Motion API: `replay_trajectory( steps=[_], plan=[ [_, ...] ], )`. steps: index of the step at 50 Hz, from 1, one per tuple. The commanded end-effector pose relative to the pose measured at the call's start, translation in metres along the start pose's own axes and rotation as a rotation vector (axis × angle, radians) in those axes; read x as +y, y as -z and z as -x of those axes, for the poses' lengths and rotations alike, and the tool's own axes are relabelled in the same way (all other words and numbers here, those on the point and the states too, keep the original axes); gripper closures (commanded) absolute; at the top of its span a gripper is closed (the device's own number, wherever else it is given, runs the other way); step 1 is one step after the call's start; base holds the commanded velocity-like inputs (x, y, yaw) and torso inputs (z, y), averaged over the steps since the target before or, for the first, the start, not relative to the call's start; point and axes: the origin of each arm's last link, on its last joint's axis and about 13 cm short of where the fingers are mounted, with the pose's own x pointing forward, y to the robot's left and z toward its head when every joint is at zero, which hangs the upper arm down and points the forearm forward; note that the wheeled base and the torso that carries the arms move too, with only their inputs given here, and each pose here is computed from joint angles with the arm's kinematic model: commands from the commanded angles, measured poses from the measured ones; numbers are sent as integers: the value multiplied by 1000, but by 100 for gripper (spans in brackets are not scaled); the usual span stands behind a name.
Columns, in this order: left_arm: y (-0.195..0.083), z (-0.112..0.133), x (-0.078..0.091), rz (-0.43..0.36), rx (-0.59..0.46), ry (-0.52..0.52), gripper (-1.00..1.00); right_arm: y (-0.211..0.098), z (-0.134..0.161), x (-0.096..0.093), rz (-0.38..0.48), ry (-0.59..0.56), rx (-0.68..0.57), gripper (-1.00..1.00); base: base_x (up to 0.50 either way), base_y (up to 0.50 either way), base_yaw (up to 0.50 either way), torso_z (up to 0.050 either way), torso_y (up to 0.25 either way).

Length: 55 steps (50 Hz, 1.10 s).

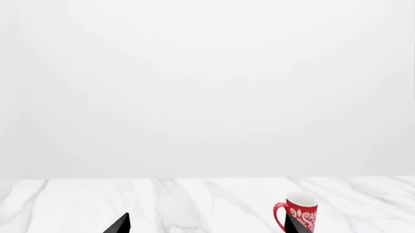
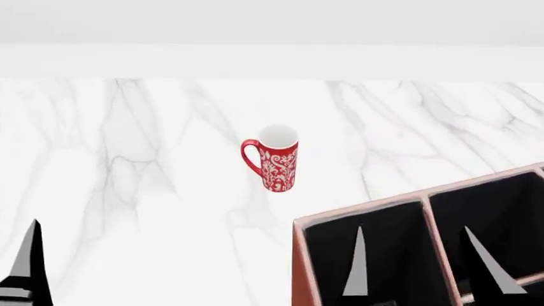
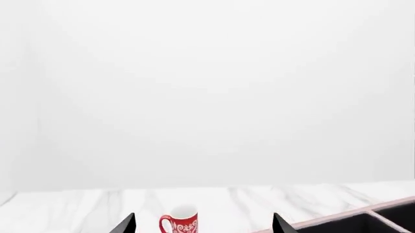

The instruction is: Pick up the book and place it in the left compartment of the caddy.

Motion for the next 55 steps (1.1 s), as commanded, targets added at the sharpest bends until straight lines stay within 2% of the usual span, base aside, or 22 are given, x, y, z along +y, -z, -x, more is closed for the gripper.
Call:
replay_trajectory(
  steps=[1, 6, 13, 18, 23, 27, 28, 35, 42, 47, 54, 55],
  plan=[
    [-3, 0, 2, -2, -9, 0, -100, -24, -8, -14, 13, -5, -13, -100, 0, 0, 0, 0, 0],
    [-5, -1, 4, -4, -16, -4, -100, -37, -17, -14, 25, -55, -16, -100, 0, 0, 0, 0, 0],
    [-8, -2, 7, -7, -30, -10, -100, -68, -38, -14, 81, -212, 10, -100, 0, 0, 0, 0, 0],
    [-9, -3, 9, -6, -36, -15, -100, -91, -45, -12, 118, -270, 12, -100, 0, 0, 0, 0, 0],
    [-12, -3, 11, -7, -45, -21, -100, -108, -54, -6, 141, -393, 66, -100, 0, 0, 0, 0, 0],
    [-13, -4, 12, -9, -48, -23, -100, -111, -58, -2, 159, -448, 86, -100, 0, 0, 0, 0, 0],
    [-13, -4, 13, -12, -52, -23, -100, -113, -59, 0, 191, -475, 93, -100, 0, 0, 0, 0, 0],
    [-16, -5, 15, -18, -63, -21, -100, -123, -68, 8, 271, -631, 120, -100, 0, 0, 0, 0, 0],
    [-18, -6, 19, -27, -77, -23, -100, -123, -84, 10, 322, -715, 181, -100, 0, 0, 0, 0, 0],
    [-17, -7, 19, -31, -76, -24, -100, -120, -96, 8, 403, -755, 193, -100, 0, 0, 0, 0, 0],
    [-18, -7, 21, -32, -80, -23, -100, -122, -116, 11, 439, -842, 292, -100, 0, 0, 0, 0, 0],
    [-18, -8, 21, -31, -80, -26, -100, -122, -119, 13, 464, -869, 297, -100, 0, 0, 0, 0, 0]
  ],
)
